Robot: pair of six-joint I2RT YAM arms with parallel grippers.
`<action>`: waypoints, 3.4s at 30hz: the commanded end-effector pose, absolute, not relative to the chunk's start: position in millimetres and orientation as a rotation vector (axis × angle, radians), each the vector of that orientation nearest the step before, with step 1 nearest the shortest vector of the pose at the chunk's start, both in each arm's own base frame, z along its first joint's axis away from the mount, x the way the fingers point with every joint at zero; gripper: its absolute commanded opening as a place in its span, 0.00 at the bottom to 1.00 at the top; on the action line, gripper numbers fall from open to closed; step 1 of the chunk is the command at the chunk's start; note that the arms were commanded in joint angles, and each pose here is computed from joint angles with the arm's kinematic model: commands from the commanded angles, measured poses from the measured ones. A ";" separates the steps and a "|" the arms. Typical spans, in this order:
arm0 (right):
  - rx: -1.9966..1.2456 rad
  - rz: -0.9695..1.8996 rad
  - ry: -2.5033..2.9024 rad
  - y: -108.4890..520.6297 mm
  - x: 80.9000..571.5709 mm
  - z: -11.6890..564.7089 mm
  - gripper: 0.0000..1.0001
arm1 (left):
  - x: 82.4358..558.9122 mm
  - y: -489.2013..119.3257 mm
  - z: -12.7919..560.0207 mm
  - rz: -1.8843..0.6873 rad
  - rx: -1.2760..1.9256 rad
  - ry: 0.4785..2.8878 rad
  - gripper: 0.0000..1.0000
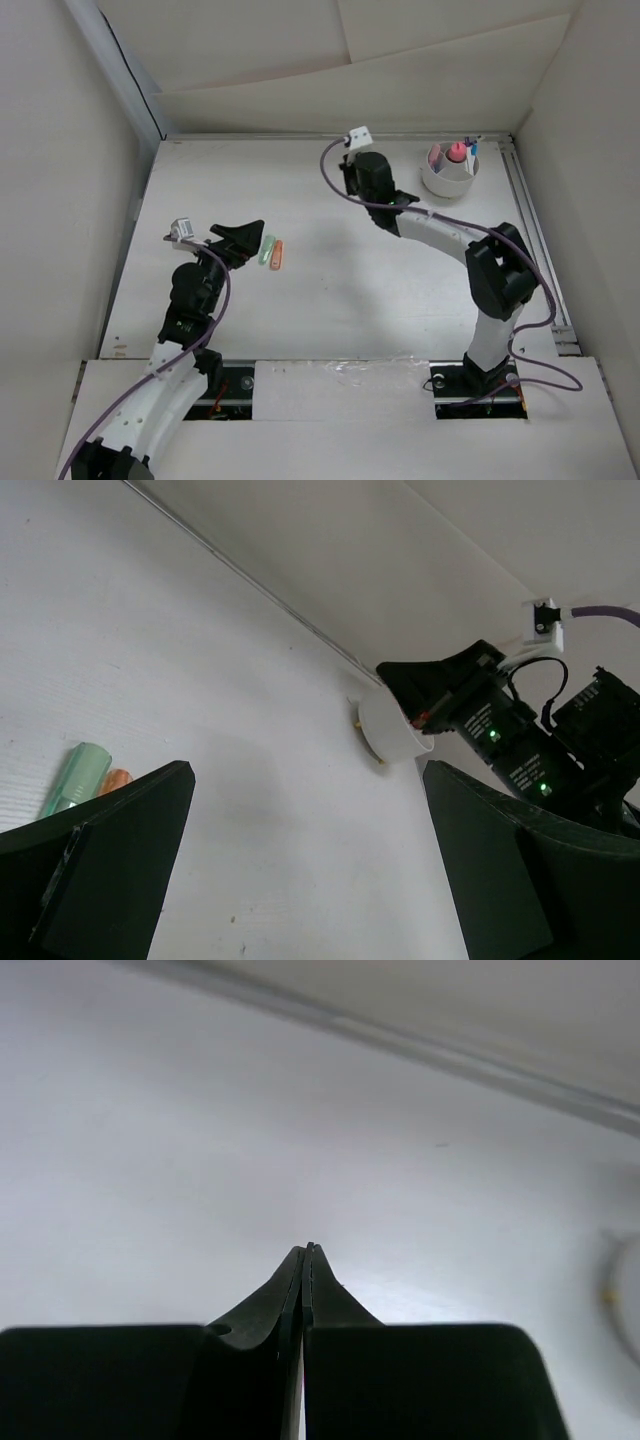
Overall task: Sort the stationery into containers
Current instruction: Place the pen in the storage box, then move the pen to the center of the board, then pick up the pen from the center of the board.
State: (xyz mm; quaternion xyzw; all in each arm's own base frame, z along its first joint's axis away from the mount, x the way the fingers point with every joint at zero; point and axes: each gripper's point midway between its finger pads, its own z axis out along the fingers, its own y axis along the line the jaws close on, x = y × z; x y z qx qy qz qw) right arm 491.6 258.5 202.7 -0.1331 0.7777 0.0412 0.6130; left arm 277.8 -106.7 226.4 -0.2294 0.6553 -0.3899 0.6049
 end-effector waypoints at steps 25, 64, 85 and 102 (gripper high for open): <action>-0.785 0.592 2.073 484.7 361.9 69.7 0.63 | 272.3 -98.1 247.7 -0.880 -0.524 1.450 1.00; -0.679 0.277 2.189 387.4 357.1 59.6 0.52 | 272.2 -98.1 252.8 -0.884 -0.521 1.439 1.00; -0.749 0.315 2.254 398.9 371.6 47.5 0.50 | 272.2 -98.1 252.8 -0.884 -0.521 1.440 1.00; -0.705 0.311 2.258 387.0 388.0 54.2 0.07 | 272.2 -98.1 252.8 -0.884 -0.521 1.440 1.00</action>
